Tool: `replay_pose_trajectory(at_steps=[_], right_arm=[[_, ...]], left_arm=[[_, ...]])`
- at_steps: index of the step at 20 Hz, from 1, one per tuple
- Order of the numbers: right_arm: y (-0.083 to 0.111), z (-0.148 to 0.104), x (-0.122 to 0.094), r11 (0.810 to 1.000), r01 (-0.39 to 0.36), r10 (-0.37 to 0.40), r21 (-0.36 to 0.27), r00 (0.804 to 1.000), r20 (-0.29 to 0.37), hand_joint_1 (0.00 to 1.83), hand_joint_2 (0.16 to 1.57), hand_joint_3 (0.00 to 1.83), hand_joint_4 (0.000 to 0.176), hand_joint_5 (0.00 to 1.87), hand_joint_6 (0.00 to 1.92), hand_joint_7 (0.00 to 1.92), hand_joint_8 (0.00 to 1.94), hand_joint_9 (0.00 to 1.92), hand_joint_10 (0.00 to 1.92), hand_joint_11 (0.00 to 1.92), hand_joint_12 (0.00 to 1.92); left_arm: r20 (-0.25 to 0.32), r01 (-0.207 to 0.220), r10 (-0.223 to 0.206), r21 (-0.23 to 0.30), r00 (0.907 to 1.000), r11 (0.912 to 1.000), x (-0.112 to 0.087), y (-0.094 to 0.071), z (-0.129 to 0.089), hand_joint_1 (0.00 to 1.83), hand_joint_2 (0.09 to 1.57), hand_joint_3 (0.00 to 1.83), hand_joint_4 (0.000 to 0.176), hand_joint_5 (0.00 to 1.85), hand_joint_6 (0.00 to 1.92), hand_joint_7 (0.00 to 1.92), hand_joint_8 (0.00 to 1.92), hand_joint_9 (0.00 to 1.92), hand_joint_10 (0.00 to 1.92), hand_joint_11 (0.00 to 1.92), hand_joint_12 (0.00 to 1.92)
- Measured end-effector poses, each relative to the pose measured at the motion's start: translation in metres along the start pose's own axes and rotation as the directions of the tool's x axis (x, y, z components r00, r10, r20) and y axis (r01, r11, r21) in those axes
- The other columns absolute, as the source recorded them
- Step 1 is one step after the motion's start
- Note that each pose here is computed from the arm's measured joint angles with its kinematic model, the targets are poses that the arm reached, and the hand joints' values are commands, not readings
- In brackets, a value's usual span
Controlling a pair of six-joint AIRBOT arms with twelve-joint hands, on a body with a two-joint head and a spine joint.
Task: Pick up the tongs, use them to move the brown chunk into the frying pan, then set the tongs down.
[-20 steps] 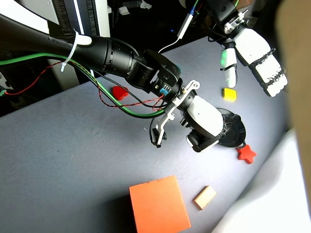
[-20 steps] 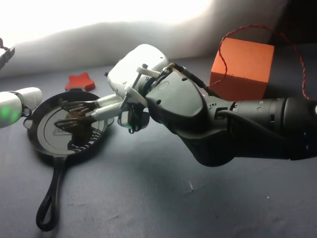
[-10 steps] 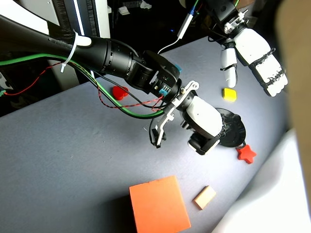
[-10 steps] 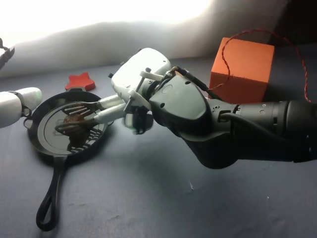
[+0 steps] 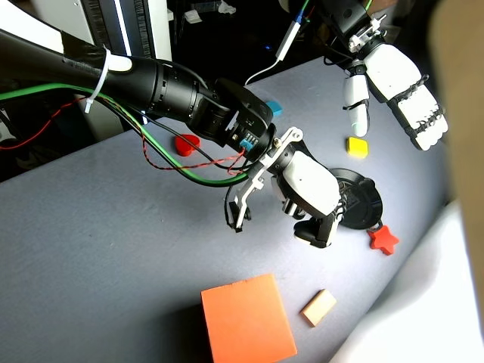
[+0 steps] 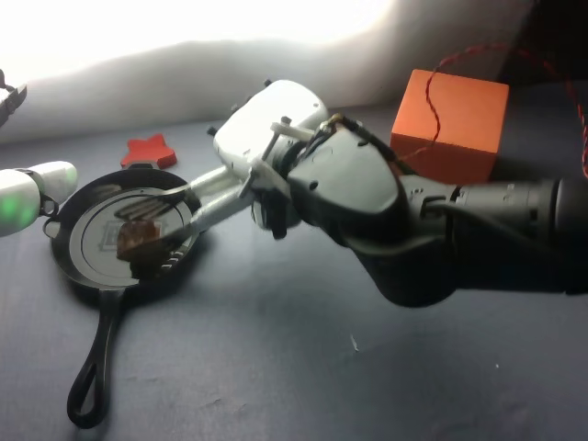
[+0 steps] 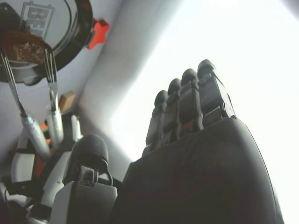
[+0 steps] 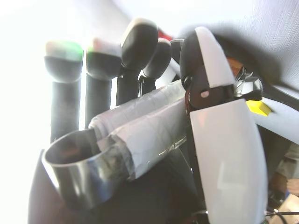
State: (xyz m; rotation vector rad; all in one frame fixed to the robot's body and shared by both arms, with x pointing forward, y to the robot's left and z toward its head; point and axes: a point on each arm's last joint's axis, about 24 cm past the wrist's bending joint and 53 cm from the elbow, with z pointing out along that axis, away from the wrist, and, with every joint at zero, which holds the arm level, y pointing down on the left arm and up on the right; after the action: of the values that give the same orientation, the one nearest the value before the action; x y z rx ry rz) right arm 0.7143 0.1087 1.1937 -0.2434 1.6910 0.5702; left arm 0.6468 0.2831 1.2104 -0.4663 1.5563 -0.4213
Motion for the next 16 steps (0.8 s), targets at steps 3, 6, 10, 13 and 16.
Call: replay_pose_trajectory(at_steps=[3, 6, 10, 13, 16], right_arm=[[-0.005, 0.000, -0.022, 1.000, 0.000, 0.000, 0.010, 0.999, 0.037, 0.92, 1.29, 0.00, 0.032, 0.69, 1.47, 1.11, 1.18, 1.08, 1.72, 1.01, 1.92], [-0.011, -0.008, -0.040, 1.000, -0.006, 0.005, 0.013, 0.998, 0.061, 0.92, 1.29, 0.00, 0.025, 0.69, 1.46, 1.11, 1.17, 1.09, 1.72, 1.03, 1.92], [-0.014, -0.038, -0.053, 1.000, 0.001, 0.000, -0.017, 0.997, 0.072, 0.92, 1.29, 0.00, 0.032, 0.69, 1.48, 1.11, 1.21, 1.10, 1.73, 1.03, 1.92], [-0.025, -0.062, -0.049, 1.000, 0.010, -0.009, -0.017, 0.998, 0.057, 0.91, 1.30, 0.00, 0.019, 0.67, 1.50, 1.10, 1.25, 1.08, 1.76, 1.03, 1.92], [-0.050, -0.078, -0.027, 1.000, -0.006, 0.006, 0.025, 1.000, 0.015, 0.91, 1.30, 0.00, 0.010, 0.67, 1.50, 1.10, 1.26, 1.08, 1.76, 1.04, 1.92]], left_arm=[[0.001, 0.000, 0.000, 0.000, 1.0000, 1.0000, 0.000, 0.000, 0.000, 0.00, 1.32, 0.00, 0.000, 0.01, 0.00, 0.05, 0.00, 0.04, 0.01, 0.01, 0.02], [0.003, 0.000, 0.000, -0.001, 1.0000, 1.0000, -0.001, 0.000, 0.000, 0.00, 1.32, 0.00, 0.000, 0.02, 0.00, 0.04, 0.00, 0.03, 0.00, 0.00, 0.02], [0.003, 0.001, -0.001, 0.000, 1.0000, 1.0000, 0.000, 0.000, 0.000, 0.00, 1.32, 0.00, 0.000, 0.04, 0.01, 0.06, 0.01, 0.04, 0.01, 0.02, 0.03], [-0.005, 0.006, -0.006, 0.004, 1.0000, 1.0000, 0.003, -0.003, -0.002, 0.00, 1.32, 0.00, 0.000, 0.03, 0.00, 0.05, 0.00, 0.04, 0.00, 0.00, 0.03], [-0.007, 0.005, -0.005, 0.007, 1.0000, 1.0000, 0.004, -0.004, -0.003, 0.00, 1.33, 0.00, 0.000, 0.03, 0.01, 0.06, 0.00, 0.04, 0.00, 0.00, 0.04]])
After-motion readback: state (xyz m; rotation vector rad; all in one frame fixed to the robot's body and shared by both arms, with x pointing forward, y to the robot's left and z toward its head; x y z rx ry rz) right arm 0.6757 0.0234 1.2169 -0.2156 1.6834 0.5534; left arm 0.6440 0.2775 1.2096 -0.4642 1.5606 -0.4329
